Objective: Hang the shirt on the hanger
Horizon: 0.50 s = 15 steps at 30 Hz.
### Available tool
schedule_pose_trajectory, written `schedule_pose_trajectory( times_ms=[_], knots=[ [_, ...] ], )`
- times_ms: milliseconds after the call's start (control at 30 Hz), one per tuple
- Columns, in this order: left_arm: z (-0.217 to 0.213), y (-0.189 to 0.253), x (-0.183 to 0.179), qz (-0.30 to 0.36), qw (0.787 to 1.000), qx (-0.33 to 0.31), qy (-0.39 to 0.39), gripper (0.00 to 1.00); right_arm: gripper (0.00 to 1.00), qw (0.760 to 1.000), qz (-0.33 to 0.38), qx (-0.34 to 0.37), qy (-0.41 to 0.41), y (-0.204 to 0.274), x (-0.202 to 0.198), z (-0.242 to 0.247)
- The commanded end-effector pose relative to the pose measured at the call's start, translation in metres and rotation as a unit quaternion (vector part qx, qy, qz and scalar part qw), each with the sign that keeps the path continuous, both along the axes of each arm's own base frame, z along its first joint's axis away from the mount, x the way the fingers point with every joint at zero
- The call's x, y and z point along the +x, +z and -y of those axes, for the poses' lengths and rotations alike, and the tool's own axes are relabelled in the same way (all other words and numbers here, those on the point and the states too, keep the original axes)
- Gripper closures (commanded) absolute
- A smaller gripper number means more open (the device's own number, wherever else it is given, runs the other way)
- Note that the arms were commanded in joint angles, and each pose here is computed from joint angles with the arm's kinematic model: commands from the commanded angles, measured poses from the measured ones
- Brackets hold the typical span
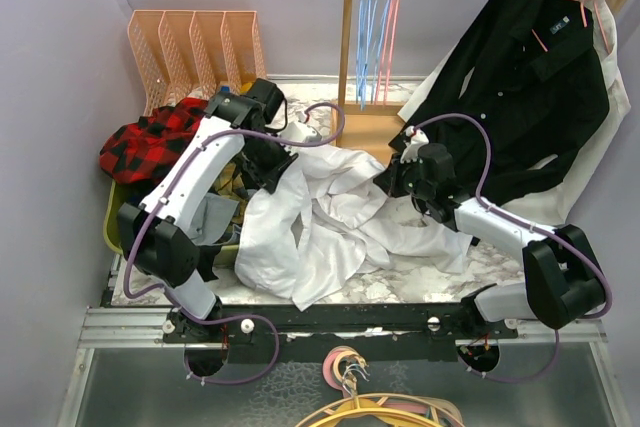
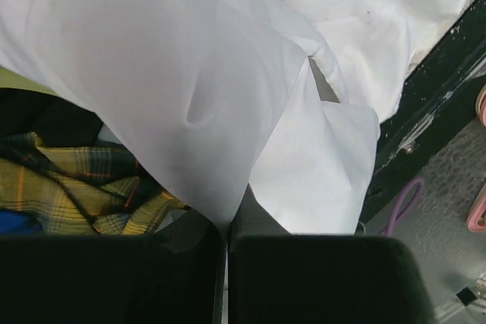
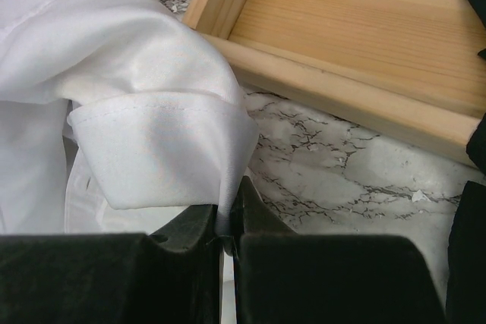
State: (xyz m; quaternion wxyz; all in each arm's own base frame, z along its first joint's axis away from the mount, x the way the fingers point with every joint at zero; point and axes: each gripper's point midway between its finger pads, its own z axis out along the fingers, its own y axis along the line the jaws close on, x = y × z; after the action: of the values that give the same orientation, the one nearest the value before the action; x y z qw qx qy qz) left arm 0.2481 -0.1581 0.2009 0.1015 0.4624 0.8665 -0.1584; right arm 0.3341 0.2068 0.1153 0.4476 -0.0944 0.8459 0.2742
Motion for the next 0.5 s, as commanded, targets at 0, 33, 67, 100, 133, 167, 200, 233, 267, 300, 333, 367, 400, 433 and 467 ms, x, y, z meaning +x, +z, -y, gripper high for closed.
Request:
schedule_pose_trajectory(
  times_ms=[0, 33, 67, 100, 133, 167, 200, 233, 267, 300, 333, 367, 400, 433, 467],
  knots=[
    [-0.001, 0.03, 0.022, 0.061, 0.998, 0.003, 0.03, 1.0, 0.99, 1.0, 0.022, 0.013, 0.012, 0.01, 0.001, -0.004],
    [-0.002, 0.046, 0.03, 0.086, 0.995, 0.005, 0.042, 1.0, 0.99, 1.0, 0.023, 0.011, 0.011, 0.01, 0.001, -0.003],
    [-0.003, 0.065, 0.04, 0.118, 0.991, 0.004, 0.057, 1.0, 0.99, 1.0, 0.023, 0.01, 0.011, 0.01, 0.0, -0.002],
    [-0.006, 0.084, 0.049, 0.157, 0.985, 0.005, 0.068, 1.0, 0.99, 1.0, 0.024, 0.007, 0.011, 0.009, 0.0, -0.001],
    [-0.01, 0.104, 0.055, 0.193, 0.978, 0.004, 0.074, 1.0, 0.99, 1.0, 0.025, 0.007, 0.01, 0.01, 0.0, -0.001],
    [-0.014, 0.123, 0.059, 0.228, 0.97, 0.004, 0.079, 1.0, 0.99, 1.0, 0.025, 0.007, 0.01, 0.009, -0.001, 0.0],
    [-0.017, 0.139, 0.061, 0.257, 0.963, 0.001, 0.079, 1.0, 0.99, 1.0, 0.025, 0.007, 0.01, 0.009, -0.001, 0.0],
    [-0.019, 0.157, 0.058, 0.285, 0.956, -0.01, 0.071, 1.0, 0.99, 1.0, 0.025, 0.008, 0.012, 0.008, -0.001, -0.001],
    [-0.019, 0.171, 0.052, 0.307, 0.95, -0.024, 0.054, 1.0, 0.99, 1.0, 0.024, 0.009, 0.012, 0.008, -0.001, -0.001],
    [-0.018, 0.184, 0.044, 0.326, 0.944, -0.041, 0.033, 1.0, 0.99, 1.0, 0.023, 0.009, 0.014, 0.007, -0.002, -0.002],
    [-0.018, 0.196, 0.039, 0.348, 0.936, -0.053, 0.02, 1.0, 0.99, 1.0, 0.022, 0.01, 0.014, 0.006, -0.002, -0.002],
    [-0.024, 0.208, 0.038, 0.379, 0.924, -0.052, 0.024, 1.0, 0.99, 1.0, 0.02, 0.01, 0.015, 0.004, -0.002, -0.003],
    [-0.034, 0.217, 0.043, 0.41, 0.91, -0.037, 0.039, 1.0, 0.99, 1.0, 0.019, 0.011, 0.016, 0.003, -0.001, -0.004],
    [-0.046, 0.225, 0.05, 0.44, 0.896, -0.016, 0.06, 1.0, 0.99, 1.0, 0.018, 0.01, 0.016, 0.002, -0.001, -0.004],
    [-0.064, 0.227, 0.061, 0.465, 0.88, 0.026, 0.092, 1.0, 0.99, 1.0, 0.018, 0.011, 0.016, 0.001, -0.001, -0.004]
  ],
)
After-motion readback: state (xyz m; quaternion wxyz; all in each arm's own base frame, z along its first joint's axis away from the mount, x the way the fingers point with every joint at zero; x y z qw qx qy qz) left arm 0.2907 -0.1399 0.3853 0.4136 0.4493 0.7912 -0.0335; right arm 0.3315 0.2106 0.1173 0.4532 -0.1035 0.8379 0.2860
